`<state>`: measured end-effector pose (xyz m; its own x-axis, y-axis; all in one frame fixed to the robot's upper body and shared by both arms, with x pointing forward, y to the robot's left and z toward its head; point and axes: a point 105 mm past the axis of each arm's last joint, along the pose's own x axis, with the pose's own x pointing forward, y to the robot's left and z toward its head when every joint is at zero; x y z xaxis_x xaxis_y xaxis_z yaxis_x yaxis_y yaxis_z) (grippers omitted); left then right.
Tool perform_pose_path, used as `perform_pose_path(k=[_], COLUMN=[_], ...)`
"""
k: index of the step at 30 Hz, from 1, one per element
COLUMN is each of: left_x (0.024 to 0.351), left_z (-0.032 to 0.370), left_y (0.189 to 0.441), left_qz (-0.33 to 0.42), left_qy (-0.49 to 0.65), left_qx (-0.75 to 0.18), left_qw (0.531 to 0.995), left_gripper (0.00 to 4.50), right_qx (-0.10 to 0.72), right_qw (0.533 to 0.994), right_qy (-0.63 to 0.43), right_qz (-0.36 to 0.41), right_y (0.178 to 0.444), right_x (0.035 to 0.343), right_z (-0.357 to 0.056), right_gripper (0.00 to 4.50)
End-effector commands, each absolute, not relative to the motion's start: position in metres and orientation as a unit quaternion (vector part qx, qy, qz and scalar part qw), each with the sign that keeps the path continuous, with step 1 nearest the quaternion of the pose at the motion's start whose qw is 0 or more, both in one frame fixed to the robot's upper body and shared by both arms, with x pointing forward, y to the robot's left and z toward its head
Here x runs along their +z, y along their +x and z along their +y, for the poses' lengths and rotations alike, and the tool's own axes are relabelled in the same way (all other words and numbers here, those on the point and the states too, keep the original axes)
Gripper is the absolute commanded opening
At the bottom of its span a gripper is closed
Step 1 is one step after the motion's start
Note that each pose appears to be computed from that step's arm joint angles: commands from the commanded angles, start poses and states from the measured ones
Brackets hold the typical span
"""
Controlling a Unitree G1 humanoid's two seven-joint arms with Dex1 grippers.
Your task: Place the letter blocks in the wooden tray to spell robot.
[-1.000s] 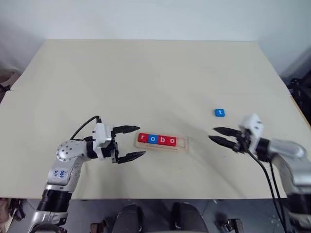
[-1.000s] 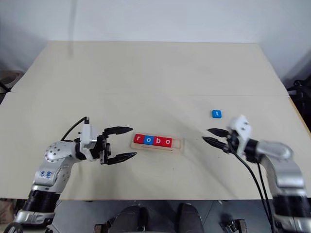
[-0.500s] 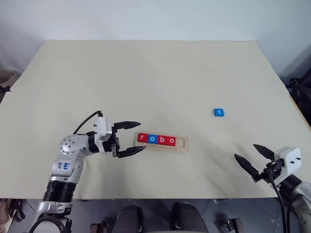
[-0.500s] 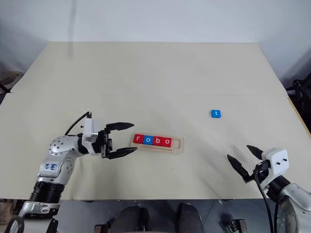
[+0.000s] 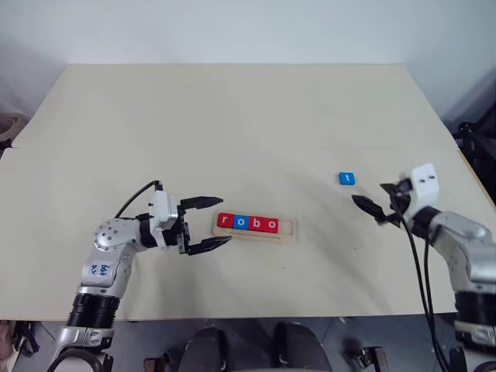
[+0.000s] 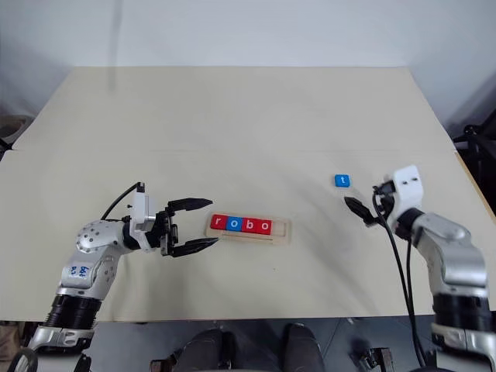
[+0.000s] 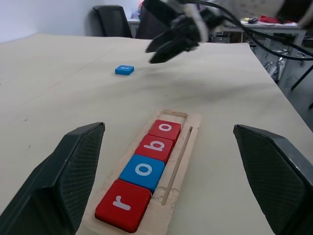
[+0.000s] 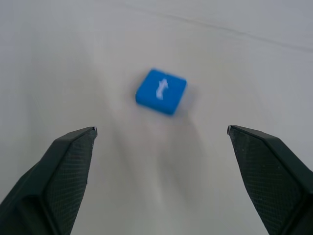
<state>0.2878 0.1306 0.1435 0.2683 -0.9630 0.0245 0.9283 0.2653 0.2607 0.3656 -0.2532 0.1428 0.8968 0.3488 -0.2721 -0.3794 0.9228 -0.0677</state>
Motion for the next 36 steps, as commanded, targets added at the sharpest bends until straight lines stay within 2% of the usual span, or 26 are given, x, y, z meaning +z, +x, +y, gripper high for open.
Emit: perform_pose_path(k=[1, 8, 9, 12, 17, 18, 24, 30, 36], left_x=[0.154, 0.156, 0.156, 0.156, 0.156, 0.156, 0.157, 0.151, 0.156], left_z=[0.133, 0.134, 0.134, 0.135, 0.135, 0.134, 0.129, 0.123, 0.122], left_y=[0.285, 0.282, 0.282, 0.281, 0.279, 0.279, 0.282, 0.284, 0.292], left_qz=[-0.112, -0.114, -0.114, -0.115, -0.112, -0.112, -0.113, -0.104, -0.106], left_qy=[0.114, 0.116, 0.116, 0.117, 0.114, 0.114, 0.111, 0.101, 0.105], left_qx=[-0.588, -0.581, -0.580, -0.577, -0.582, -0.584, -0.596, -0.614, -0.625], left_qw=[0.793, 0.798, 0.798, 0.800, 0.798, 0.796, 0.787, 0.776, 0.766], left_gripper=[4.50, 4.50, 4.50, 4.50, 4.50, 4.50, 4.50, 4.50, 4.50], right_qx=[0.164, 0.102, 0.092, 0.079, 0.102, 0.101, 0.119, 0.141, 0.122], right_qw=[0.975, 0.979, 0.978, 0.979, 0.979, 0.979, 0.978, 0.970, 0.967], right_qy=[-0.052, -0.056, -0.056, -0.044, -0.034, -0.035, -0.055, -0.038, 0.020], right_qz=[0.143, 0.170, 0.177, 0.181, 0.173, 0.172, 0.165, 0.192, 0.221], right_y=[0.384, 0.411, 0.411, 0.411, 0.403, 0.402, 0.383, 0.326, 0.283], right_x=[0.145, 0.141, 0.139, 0.138, 0.140, 0.140, 0.149, 0.139, 0.114], right_z=[-0.253, -0.255, -0.256, -0.255, -0.244, -0.244, -0.235, -0.213, -0.190], right_gripper=[4.48, 4.48, 4.30, 3.53, 1.72, 1.47, 1.46, 1.46, 1.46])
